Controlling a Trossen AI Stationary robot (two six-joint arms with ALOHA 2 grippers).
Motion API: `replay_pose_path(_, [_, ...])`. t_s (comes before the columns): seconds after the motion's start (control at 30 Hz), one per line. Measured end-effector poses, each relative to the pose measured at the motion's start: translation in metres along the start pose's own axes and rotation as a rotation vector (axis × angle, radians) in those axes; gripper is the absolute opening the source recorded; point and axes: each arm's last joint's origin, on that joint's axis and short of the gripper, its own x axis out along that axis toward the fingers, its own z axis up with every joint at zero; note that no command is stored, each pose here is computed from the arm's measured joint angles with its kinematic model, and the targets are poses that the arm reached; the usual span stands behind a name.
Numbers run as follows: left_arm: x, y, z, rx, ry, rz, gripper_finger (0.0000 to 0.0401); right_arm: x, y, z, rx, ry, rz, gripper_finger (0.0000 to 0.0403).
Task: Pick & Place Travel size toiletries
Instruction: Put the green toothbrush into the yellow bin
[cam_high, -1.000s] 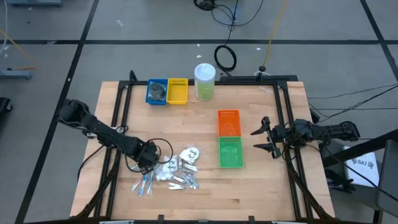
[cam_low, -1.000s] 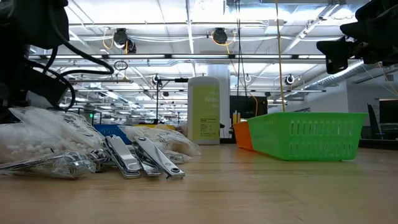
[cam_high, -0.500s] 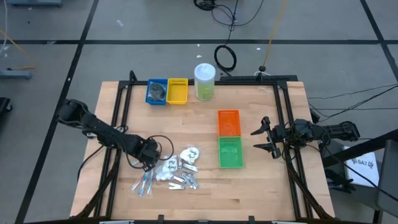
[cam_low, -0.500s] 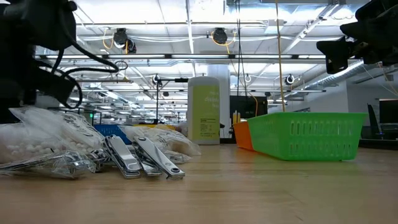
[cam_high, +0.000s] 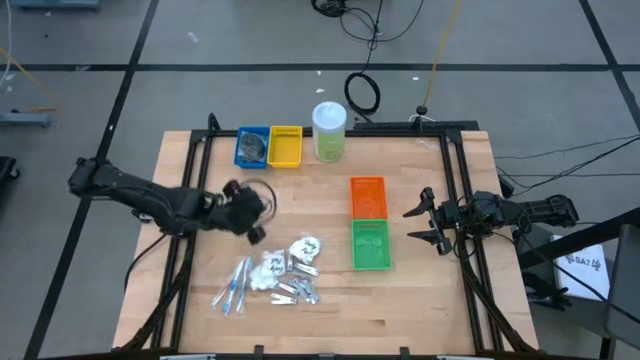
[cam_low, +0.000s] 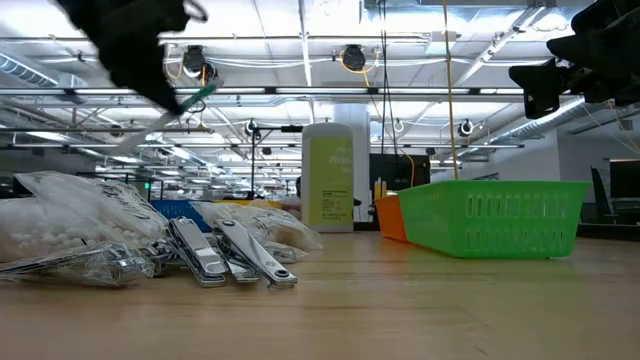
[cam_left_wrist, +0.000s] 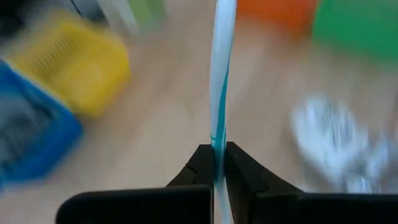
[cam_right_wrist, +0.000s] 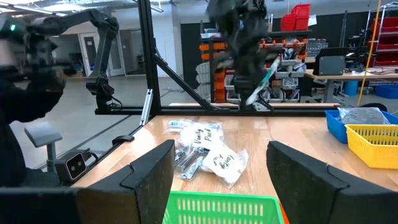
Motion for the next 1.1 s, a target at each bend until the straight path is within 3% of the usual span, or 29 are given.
replay_pose_path(0.17, [-0.006,0.029,0.042,-0.06,-0.261,-0.049,0.0011,0.0,0.0,0.0,0.0,0.0,0.0,0.0242])
replay_pose_path(0.33, [0.0,0.078,0.073,-0.097,-0.423,-0.073,0.0006,0.0,0.0,0.0,0.0,0.0,0.0,0.0242])
replay_pose_path(0.5, [0.021,0.145,0.078,-0.226,-0.395,0.047,0.0005,0.0,0.0,0.0,0.0,0.0,0.0,0.0242])
replay_pose_path(0.63, [0.052,0.179,0.077,-0.331,-0.403,-0.077,0.0009,0.0,0.0,0.0,0.0,0.0,0.0,0.0242])
replay_pose_path(0.73, [0.079,0.193,0.081,-0.358,-0.431,-0.143,0.0009,0.0,0.0,0.0,0.0,0.0,0.0,0.0242])
replay_pose_path(0.87, [0.122,0.202,0.074,-0.423,-0.392,-0.144,0.0006,0.0,0.0,0.0,0.0,0.0,0.0,0.0242])
replay_pose_path(1.1, [0.172,0.215,0.05,-0.537,-0.286,-0.006,0.0007,0.0,0.0,0.0,0.0,0.0,0.0,0.0242])
